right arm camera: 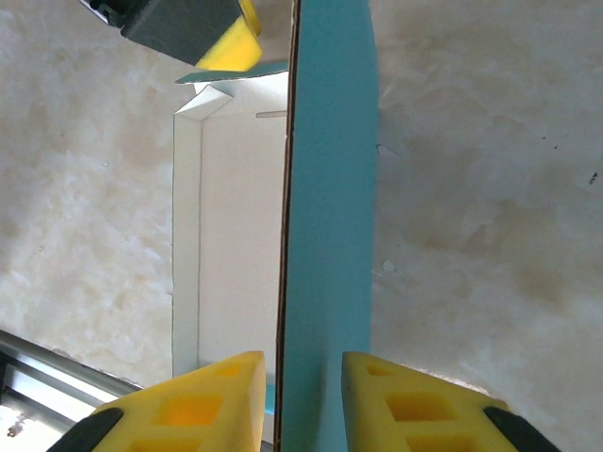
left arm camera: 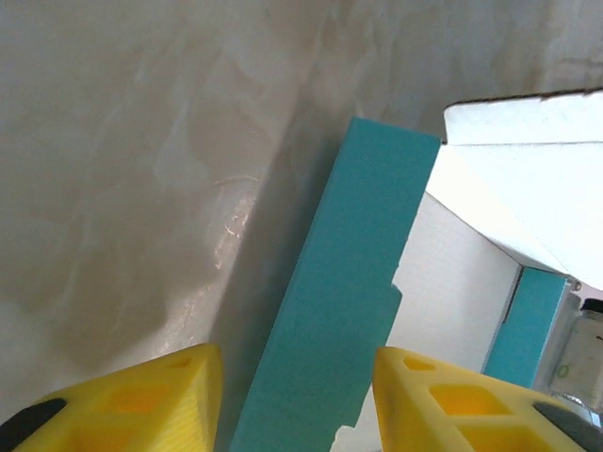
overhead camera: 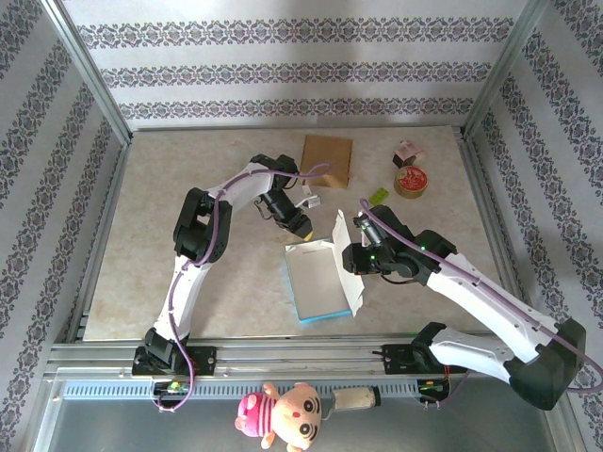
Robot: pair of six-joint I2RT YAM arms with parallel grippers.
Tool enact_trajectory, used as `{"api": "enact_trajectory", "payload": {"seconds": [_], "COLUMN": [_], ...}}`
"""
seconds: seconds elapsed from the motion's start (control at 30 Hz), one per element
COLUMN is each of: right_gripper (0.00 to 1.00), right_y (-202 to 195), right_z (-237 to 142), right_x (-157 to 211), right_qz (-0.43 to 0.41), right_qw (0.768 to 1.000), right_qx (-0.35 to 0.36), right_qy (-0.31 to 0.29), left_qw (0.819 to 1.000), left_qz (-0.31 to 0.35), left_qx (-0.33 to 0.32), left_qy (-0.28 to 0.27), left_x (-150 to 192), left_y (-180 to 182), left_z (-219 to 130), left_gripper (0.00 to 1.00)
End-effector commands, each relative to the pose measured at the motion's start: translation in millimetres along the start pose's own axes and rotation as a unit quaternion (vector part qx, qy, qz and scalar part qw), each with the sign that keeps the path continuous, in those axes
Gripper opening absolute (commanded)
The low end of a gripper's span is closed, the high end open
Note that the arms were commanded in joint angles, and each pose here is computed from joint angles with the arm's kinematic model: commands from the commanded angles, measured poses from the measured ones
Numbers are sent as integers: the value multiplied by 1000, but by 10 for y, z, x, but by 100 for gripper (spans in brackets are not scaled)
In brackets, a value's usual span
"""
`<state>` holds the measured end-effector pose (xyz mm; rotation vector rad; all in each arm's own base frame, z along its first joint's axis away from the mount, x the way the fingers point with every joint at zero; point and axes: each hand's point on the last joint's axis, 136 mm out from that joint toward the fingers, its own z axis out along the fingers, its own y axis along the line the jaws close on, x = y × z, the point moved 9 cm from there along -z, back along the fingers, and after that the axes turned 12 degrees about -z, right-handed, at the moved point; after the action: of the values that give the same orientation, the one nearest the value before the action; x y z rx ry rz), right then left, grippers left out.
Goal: Fold the paper box
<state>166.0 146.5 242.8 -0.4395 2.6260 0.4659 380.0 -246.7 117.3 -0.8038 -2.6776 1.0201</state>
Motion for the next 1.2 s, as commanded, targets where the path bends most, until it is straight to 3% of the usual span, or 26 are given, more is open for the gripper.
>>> {"api": "enact_trajectory", "payload": {"seconds": [0.0,0.57,0.7,0.83,1.0,1.17], "right_gripper": [28,28,28,29,29,30], "right_y": [18,8,-20,-6,14,-4], "right_z": [-86,34,82,96,60,5], "right_x": [-61,-7,40,43,22,18], "right_qz": [-10,-20,-31,-40,-43,-44], "right_qw": [1000,999,997,997,996,995], "right_qx": [12,40,64,71,72,85], "right_qy": [-21,-19,-15,-16,-24,-41], "left_qw": [1000,999,999,998,995,983], "left_qz": [-8,6,29,50,72,100], "left_qx": [10,29,6,-21,-62,-122], "left_qy": [16,38,14,-13,-36,-93], "left_x": [83,182,191,205,229,226], "left_y": [8,-199,-320,-428,-478,-505], "left_z": [36,280,289,219,175,125], "left_gripper": [48,48,40,25,18,15]}}
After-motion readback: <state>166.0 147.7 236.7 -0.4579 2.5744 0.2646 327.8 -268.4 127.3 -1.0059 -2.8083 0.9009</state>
